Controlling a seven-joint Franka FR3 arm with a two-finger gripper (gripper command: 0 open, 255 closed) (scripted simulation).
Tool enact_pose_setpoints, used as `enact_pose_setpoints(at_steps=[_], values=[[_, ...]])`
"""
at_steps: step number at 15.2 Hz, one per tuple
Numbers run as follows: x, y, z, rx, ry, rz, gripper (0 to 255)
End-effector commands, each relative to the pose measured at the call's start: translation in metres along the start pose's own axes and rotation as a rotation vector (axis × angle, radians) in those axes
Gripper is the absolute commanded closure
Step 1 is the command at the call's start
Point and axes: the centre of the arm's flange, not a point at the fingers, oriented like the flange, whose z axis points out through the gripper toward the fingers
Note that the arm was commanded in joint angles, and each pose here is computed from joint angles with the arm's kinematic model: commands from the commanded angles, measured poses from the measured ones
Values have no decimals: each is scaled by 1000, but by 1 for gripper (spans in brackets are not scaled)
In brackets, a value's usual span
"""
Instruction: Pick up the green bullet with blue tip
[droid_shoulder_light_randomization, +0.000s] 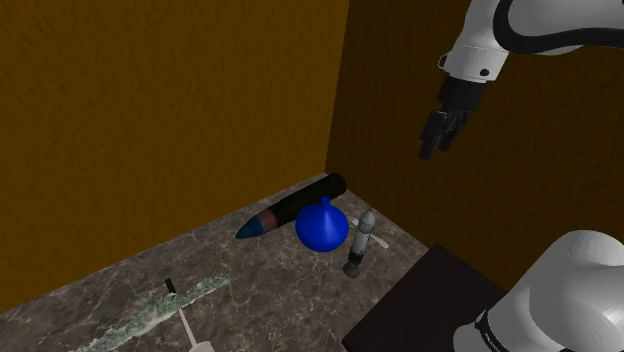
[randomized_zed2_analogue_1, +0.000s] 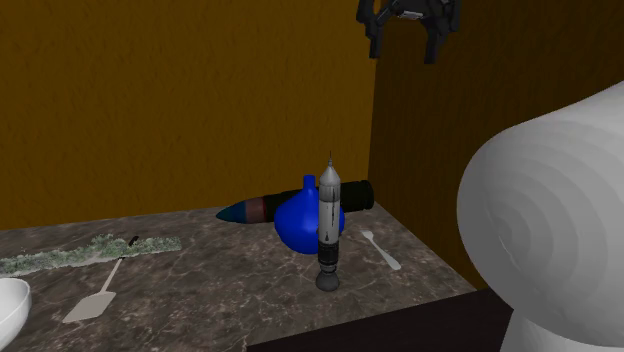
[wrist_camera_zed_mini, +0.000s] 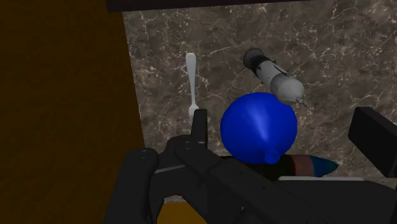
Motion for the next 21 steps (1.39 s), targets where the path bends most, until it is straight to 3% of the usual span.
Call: enact_pose_setpoints(at_steps=[1, 11, 21], values=[[0, 0, 0, 0, 0, 0, 0], [108, -10, 76, -44, -10, -331, 0], [207, -51, 153, -88, -19, -663, 0]])
